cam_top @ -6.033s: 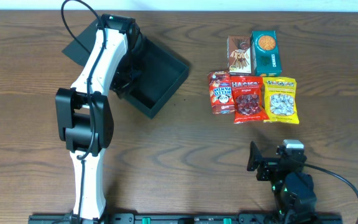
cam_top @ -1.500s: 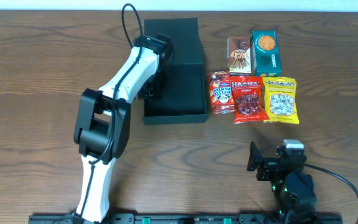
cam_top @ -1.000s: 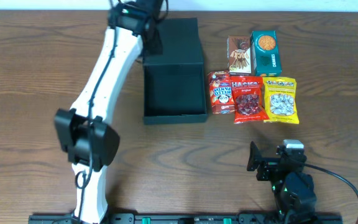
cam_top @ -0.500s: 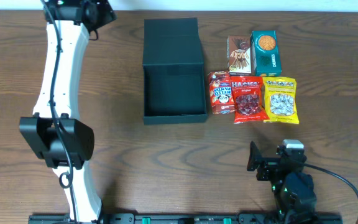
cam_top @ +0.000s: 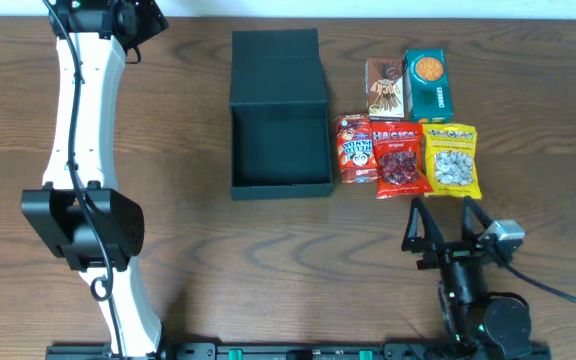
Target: Pack container
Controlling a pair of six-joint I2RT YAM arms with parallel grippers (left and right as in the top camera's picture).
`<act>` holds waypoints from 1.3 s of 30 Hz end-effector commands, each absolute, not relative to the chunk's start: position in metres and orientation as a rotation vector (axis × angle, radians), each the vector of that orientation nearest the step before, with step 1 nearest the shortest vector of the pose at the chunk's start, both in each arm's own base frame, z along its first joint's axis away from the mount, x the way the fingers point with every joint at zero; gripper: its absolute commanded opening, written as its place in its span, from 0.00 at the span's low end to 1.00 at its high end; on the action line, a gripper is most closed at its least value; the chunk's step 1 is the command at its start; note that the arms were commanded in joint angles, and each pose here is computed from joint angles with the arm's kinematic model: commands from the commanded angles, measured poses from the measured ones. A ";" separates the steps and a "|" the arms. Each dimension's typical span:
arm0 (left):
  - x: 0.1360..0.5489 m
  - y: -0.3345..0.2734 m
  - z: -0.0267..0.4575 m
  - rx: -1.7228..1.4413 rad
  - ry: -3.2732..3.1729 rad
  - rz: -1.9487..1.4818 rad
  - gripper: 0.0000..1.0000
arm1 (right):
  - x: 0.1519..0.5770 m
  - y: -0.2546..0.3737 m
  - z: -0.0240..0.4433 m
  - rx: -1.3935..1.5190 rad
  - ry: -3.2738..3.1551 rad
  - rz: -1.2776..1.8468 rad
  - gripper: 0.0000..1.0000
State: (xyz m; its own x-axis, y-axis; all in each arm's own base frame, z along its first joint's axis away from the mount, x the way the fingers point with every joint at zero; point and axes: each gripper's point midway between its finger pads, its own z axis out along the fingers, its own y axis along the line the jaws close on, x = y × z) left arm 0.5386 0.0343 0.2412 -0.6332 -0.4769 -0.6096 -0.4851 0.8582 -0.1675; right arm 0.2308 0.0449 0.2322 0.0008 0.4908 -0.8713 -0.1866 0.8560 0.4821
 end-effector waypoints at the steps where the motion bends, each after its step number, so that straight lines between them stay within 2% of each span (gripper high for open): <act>1: 0.543 0.035 0.249 -0.680 2.334 0.008 0.84 | 0.226 0.046 0.256 0.332 1.376 0.688 0.99; 5: 0.546 0.035 0.252 -0.679 2.314 -0.001 0.84 | 0.216 0.024 0.300 0.376 1.164 0.647 0.99; 10: 0.548 0.035 0.253 -0.683 2.306 -0.006 0.85 | 0.216 0.006 0.314 0.400 1.127 0.501 0.99; 14: 0.550 0.035 0.255 -0.682 2.293 -0.009 0.88 | 0.235 0.005 0.325 0.393 1.207 0.425 0.99; 22: 0.554 0.035 0.258 -0.679 2.274 -0.016 0.89 | 0.331 0.022 0.333 0.250 1.547 0.279 0.99; 27: 0.553 0.035 0.257 -0.679 2.279 -0.014 0.96 | 0.401 0.024 0.324 0.054 1.777 0.183 0.99; 33: 0.553 0.035 0.257 -0.680 2.279 -0.013 0.97 | 0.487 -0.017 0.284 0.108 2.043 0.082 0.99; 39: 0.553 0.035 0.257 -0.680 2.279 -0.014 0.98 | 0.544 -0.031 0.217 0.051 2.273 0.027 0.99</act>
